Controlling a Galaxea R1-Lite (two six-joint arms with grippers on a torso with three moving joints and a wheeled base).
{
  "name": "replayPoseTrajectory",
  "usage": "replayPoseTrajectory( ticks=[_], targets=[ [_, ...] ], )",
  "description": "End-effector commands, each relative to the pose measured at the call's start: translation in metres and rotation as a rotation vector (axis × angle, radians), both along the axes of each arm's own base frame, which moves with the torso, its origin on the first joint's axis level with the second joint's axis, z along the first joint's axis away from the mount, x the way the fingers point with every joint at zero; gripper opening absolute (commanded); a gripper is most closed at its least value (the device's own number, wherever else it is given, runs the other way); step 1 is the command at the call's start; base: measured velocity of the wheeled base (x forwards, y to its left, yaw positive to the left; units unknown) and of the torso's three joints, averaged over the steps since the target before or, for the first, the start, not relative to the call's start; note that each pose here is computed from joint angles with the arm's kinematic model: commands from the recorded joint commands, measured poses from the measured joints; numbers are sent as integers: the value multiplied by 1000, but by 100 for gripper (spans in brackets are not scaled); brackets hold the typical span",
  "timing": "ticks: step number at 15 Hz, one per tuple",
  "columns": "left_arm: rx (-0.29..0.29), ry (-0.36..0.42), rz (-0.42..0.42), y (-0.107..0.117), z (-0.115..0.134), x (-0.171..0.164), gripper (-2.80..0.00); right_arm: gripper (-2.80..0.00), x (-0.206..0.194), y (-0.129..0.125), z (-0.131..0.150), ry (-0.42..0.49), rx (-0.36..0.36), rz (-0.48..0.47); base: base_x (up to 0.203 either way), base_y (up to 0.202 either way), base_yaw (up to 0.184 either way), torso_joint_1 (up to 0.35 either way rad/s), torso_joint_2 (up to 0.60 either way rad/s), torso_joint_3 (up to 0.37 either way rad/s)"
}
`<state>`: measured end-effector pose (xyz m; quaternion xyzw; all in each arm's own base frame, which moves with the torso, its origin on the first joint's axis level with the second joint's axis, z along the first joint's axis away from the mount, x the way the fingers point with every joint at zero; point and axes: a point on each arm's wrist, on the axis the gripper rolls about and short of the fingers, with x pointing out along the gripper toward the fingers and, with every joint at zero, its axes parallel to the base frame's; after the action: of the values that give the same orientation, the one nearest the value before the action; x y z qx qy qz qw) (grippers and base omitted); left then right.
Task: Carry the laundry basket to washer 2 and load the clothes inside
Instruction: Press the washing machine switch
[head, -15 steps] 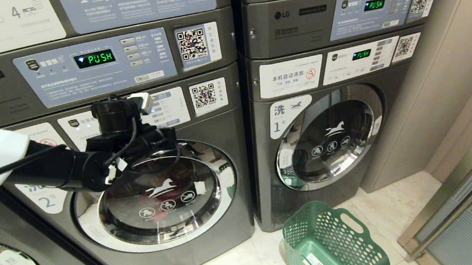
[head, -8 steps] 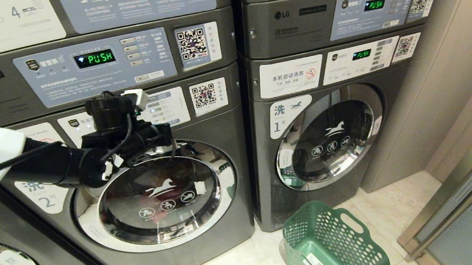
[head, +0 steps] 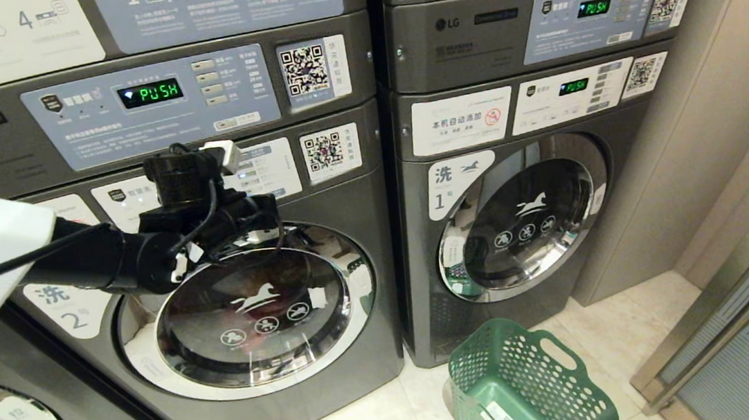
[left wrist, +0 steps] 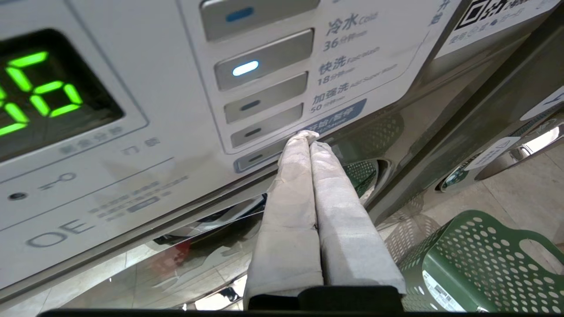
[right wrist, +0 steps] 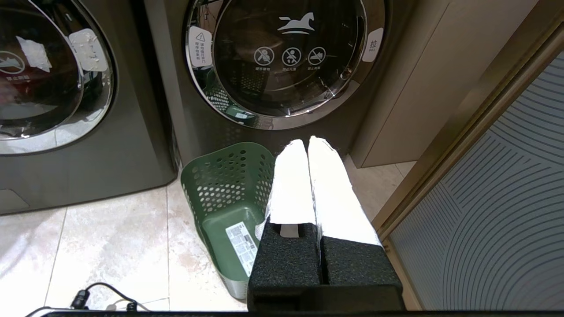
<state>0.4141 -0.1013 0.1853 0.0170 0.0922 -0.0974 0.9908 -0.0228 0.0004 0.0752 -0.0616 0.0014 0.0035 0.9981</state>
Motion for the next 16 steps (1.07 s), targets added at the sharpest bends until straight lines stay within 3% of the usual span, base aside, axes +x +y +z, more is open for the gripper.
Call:
replayPoseTrajectory(
  ticks=[1,16],
  targets=[
    [3,-2,8,2,-2,3,-280,-280,0,0,0,1,-1,1,0,0,0,0,0,0],
    [15,-13,49,21,2,5,-280,-280,0,0,0,1,-1,1,0,0,0,0,0,0]
  ],
)
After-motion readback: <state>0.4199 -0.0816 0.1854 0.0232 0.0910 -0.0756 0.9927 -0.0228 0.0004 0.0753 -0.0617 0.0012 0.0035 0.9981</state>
